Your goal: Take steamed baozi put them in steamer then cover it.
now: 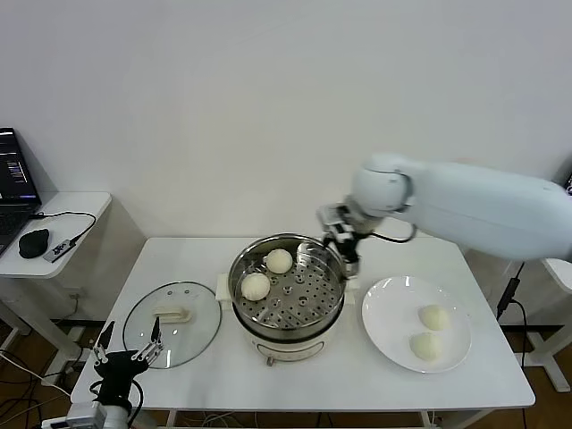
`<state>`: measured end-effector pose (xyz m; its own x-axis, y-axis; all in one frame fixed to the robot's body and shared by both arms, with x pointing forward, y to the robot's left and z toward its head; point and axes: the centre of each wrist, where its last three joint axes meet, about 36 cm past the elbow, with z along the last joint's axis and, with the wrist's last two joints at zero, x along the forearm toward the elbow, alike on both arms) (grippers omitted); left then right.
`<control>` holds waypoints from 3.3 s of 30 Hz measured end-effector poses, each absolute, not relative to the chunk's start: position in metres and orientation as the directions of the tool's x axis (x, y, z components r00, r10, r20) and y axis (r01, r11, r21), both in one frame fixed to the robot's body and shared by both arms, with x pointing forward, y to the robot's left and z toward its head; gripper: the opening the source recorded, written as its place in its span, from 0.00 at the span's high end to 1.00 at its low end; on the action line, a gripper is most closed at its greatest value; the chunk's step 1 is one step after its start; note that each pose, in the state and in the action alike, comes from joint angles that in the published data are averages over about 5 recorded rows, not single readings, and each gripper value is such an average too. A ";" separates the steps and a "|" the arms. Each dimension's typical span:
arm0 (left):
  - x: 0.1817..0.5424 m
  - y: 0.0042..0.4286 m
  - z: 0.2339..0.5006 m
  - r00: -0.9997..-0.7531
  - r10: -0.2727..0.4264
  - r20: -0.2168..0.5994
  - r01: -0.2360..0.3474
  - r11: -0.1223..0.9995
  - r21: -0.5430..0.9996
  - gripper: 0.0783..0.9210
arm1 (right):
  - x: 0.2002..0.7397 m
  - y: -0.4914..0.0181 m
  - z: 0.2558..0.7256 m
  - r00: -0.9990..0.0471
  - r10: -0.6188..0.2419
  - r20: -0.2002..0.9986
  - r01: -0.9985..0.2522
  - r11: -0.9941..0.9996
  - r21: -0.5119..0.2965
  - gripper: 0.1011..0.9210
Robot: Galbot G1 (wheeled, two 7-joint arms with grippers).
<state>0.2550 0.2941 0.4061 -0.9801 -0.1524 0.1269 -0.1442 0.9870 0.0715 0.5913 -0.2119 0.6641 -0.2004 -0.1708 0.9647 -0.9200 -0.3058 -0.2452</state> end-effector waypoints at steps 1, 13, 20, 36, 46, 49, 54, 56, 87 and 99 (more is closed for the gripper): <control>0.255 0.294 0.405 -0.980 -0.151 0.129 -0.143 0.987 0.073 0.12 | 0.588 -0.223 0.661 -0.201 -0.168 0.965 -0.922 -0.300 -0.244 0.12; 0.254 0.288 0.398 -0.980 -0.137 0.147 -0.127 0.989 0.080 0.12 | 0.546 -0.328 0.597 -0.193 -0.099 0.976 -0.952 -0.221 -0.210 0.12; 0.252 0.287 0.396 -0.978 -0.136 0.156 -0.123 0.989 0.087 0.12 | 0.526 -0.356 0.551 -0.171 -0.071 0.983 -0.963 -0.197 -0.182 0.12; 0.248 0.292 0.393 -0.973 -0.153 0.171 -0.138 0.986 0.099 0.12 | 0.518 -0.379 0.483 -0.146 -0.022 0.989 -0.976 -0.157 -0.148 0.12; 0.249 0.293 0.391 -0.972 -0.158 0.173 -0.142 0.985 0.101 0.12 | 0.527 -0.382 0.463 -0.147 -0.016 0.989 -0.981 -0.129 -0.148 0.12; 0.249 0.294 0.391 -0.972 -0.159 0.173 -0.143 0.984 0.103 0.12 | 0.528 -0.381 0.458 -0.142 -0.017 0.990 -0.982 -0.121 -0.143 0.12; 0.249 0.293 0.391 -0.972 -0.159 0.172 -0.143 0.984 0.102 0.12 | 0.530 -0.379 0.453 -0.139 -0.021 0.990 -0.984 -0.111 -0.141 0.18; 0.249 0.293 0.391 -0.972 -0.159 0.171 -0.143 0.985 0.101 0.12 | 0.531 -0.379 0.452 -0.140 -0.022 0.990 -0.984 -0.107 -0.142 0.20; 0.249 0.290 0.399 -0.977 -0.147 0.151 -0.134 0.986 0.097 0.12 | 0.574 -0.374 0.549 -0.222 -0.073 0.972 -0.971 -0.071 -0.227 0.39; 0.252 0.290 0.399 -0.979 -0.140 0.146 -0.126 0.987 0.098 0.12 | 0.603 -0.327 0.654 -0.349 -0.162 0.923 -0.921 -0.121 -0.369 0.39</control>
<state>0.2518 0.2897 0.3994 -0.9794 -0.1398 0.1458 -0.1263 0.9872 0.0977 0.6028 -0.3266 0.6543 -0.3486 -0.1623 0.9231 -0.9215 -0.1208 -0.3692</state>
